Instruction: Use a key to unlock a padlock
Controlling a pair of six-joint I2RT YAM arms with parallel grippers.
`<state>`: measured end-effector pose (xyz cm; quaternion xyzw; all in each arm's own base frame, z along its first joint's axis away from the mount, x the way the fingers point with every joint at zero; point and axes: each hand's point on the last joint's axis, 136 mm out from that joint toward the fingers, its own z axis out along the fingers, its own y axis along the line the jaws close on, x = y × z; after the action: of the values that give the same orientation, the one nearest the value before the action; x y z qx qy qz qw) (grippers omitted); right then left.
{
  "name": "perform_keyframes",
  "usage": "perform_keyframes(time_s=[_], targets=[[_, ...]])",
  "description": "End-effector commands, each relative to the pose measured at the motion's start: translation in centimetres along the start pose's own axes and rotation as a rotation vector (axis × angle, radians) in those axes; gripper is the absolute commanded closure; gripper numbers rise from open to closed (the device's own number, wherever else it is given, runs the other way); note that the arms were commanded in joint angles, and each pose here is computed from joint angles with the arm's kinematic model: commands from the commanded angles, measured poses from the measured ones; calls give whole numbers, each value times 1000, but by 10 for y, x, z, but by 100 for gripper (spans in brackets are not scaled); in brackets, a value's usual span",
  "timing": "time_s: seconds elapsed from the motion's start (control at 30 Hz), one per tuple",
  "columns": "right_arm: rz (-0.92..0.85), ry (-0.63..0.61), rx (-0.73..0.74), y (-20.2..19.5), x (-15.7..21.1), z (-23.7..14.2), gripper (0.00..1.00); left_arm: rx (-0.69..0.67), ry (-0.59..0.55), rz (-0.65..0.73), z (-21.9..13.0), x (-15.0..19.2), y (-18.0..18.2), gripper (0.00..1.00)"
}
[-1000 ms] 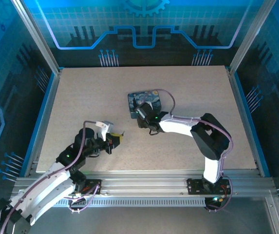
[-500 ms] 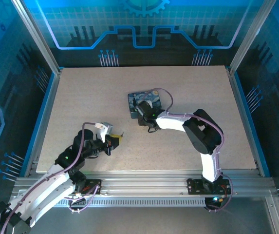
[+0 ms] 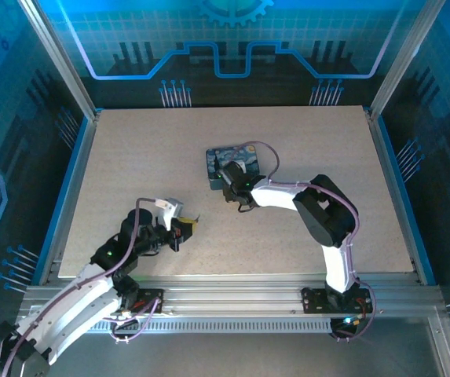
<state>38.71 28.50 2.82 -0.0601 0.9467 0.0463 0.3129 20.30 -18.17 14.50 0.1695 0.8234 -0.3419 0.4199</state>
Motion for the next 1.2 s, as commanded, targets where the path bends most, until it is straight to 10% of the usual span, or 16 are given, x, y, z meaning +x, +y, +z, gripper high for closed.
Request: perform_keyframes(time_s=[0.0, 1.17], targets=[[0, -2, -53, 5, -22, -25, 90, 21, 4, 23, 6, 3, 0, 100], [228, 302, -625, 27, -39, -115, 100, 255, -126, -20, 124, -32, 7, 100]])
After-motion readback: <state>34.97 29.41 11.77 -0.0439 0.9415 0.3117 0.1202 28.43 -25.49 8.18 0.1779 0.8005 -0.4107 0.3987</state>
